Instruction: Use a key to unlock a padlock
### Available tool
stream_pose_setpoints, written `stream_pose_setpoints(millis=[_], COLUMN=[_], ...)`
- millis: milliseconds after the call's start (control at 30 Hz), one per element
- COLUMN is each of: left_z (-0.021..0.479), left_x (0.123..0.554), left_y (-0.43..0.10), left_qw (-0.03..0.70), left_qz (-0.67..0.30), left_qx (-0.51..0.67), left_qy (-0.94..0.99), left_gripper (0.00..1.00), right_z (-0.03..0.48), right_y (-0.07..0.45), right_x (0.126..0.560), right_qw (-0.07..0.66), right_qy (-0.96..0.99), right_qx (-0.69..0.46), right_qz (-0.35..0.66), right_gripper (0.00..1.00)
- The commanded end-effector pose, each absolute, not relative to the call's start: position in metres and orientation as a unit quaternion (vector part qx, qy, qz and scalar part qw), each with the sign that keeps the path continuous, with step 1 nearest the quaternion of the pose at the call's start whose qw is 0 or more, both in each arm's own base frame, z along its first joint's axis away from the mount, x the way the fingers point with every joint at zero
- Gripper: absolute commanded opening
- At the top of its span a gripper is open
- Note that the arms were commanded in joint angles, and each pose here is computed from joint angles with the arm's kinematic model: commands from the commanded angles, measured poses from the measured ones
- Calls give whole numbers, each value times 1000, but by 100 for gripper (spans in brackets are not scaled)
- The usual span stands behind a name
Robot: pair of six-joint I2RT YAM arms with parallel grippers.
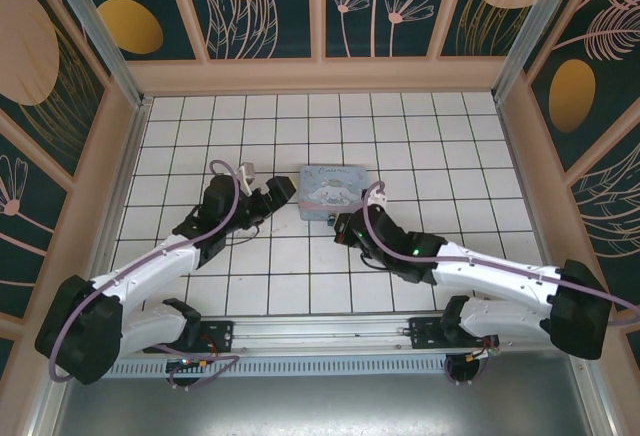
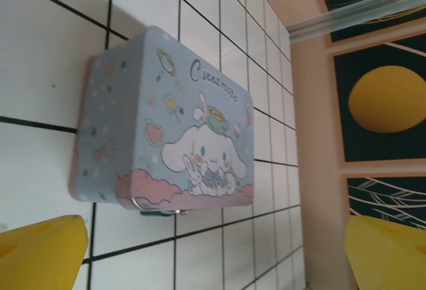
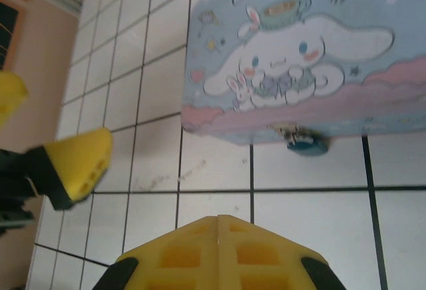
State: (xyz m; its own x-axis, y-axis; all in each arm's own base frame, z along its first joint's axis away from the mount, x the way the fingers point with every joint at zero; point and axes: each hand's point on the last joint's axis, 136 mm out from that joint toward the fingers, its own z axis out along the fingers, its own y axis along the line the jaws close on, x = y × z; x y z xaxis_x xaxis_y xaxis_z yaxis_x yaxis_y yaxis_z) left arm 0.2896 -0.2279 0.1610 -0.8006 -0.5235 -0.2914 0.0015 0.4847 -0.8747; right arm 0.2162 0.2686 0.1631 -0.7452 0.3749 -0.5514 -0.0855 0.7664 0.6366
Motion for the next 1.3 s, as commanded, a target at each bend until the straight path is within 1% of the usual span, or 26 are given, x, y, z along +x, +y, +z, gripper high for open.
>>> stream_pose_setpoints(millis=[0,133,300,500,633,833,1100,1267], left_z=[181,195,217,225,231,240,256,256], left_x=[286,283,280,279,280,283,283,283], left_y=[-243,-253,-266,-271,-272,-276,-276,-275], left_qw=[236,205,189,182,179,176,172,172], left_qz=[-562,-601,-635,-662,-686,-707,-738,-737], left_qx=[-175,-193,-200,-224,-239,-248,-255,-258], left_qy=[773,748,722,691,663,638,600,601], left_gripper=[98,97,95,94,93,90,87,87], right_z=[187,207,230,251,260,270,268,268], right_y=[268,271,277,280,280,288,315,331], right_x=[227,238,250,259,262,268,278,282], right_qw=[373,393,410,417,411,397,370,358], right_qy=[853,838,814,780,751,716,707,703], right_qx=[87,93,112,158,199,235,247,243], right_qz=[354,367,395,439,477,523,550,565], right_gripper=[0,0,0,0,0,0,0,0])
